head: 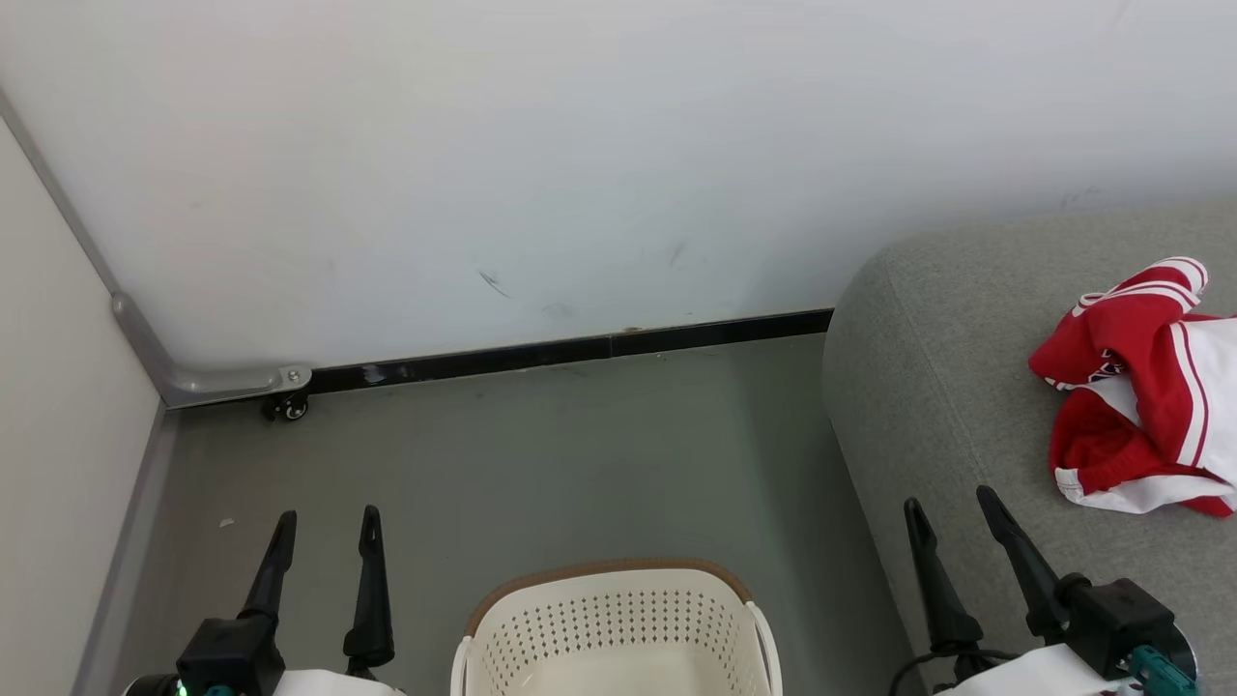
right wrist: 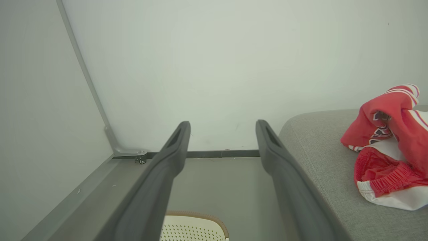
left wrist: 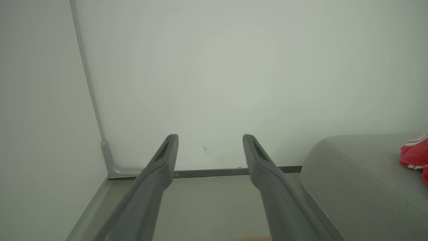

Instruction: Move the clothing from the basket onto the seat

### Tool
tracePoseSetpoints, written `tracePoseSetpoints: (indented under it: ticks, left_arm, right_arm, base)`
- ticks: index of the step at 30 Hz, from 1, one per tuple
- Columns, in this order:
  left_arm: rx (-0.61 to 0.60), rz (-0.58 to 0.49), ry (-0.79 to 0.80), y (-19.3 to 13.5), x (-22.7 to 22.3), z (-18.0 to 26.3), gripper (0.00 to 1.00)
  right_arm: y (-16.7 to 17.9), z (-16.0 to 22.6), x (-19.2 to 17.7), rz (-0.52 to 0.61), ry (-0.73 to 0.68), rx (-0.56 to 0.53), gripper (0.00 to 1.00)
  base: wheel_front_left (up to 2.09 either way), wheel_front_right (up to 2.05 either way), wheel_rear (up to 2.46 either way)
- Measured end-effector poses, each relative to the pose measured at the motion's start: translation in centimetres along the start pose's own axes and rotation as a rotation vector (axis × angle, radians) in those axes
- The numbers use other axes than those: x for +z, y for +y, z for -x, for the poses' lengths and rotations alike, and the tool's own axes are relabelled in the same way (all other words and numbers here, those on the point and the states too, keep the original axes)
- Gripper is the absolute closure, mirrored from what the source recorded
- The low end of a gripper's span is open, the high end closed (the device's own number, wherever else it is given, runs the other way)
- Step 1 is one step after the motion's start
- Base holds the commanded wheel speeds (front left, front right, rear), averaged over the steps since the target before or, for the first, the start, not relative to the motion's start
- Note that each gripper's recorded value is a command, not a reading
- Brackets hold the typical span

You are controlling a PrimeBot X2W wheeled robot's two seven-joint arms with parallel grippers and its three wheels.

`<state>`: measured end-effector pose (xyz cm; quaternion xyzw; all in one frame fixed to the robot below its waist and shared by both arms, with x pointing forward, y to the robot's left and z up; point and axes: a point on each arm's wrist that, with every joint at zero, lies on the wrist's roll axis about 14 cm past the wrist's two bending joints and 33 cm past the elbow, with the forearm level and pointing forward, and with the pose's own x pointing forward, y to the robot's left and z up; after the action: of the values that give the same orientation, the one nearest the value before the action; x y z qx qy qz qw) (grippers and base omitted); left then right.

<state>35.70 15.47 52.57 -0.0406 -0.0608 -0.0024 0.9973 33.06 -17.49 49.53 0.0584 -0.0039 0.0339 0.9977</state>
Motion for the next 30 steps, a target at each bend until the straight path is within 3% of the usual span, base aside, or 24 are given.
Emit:
tracePoseSetpoints:
  ticks: [11,23,30]
  left_arm:
    - [0.004,0.005,0.008,-0.1,-0.3,0.0,0.00]
    - [-0.008,-0.095,0.041,0.1,-1.5,0.2,0.00]
    - [-0.004,-0.102,0.059,0.2,-2.1,0.3,0.00]
  right_arm:
    - [0.0,0.3,0.1,0.011,0.003,-0.002,0.00]
    - [-0.1,0.6,-0.3,0.008,0.023,-0.012,0.00]
    - [0.0,0.5,-0.1,-0.003,0.017,-0.010,0.00]
  base:
    - [0.00,0.00,0.00]
    - [0.00,0.00,0.00]
    - [0.00,0.00,0.00]
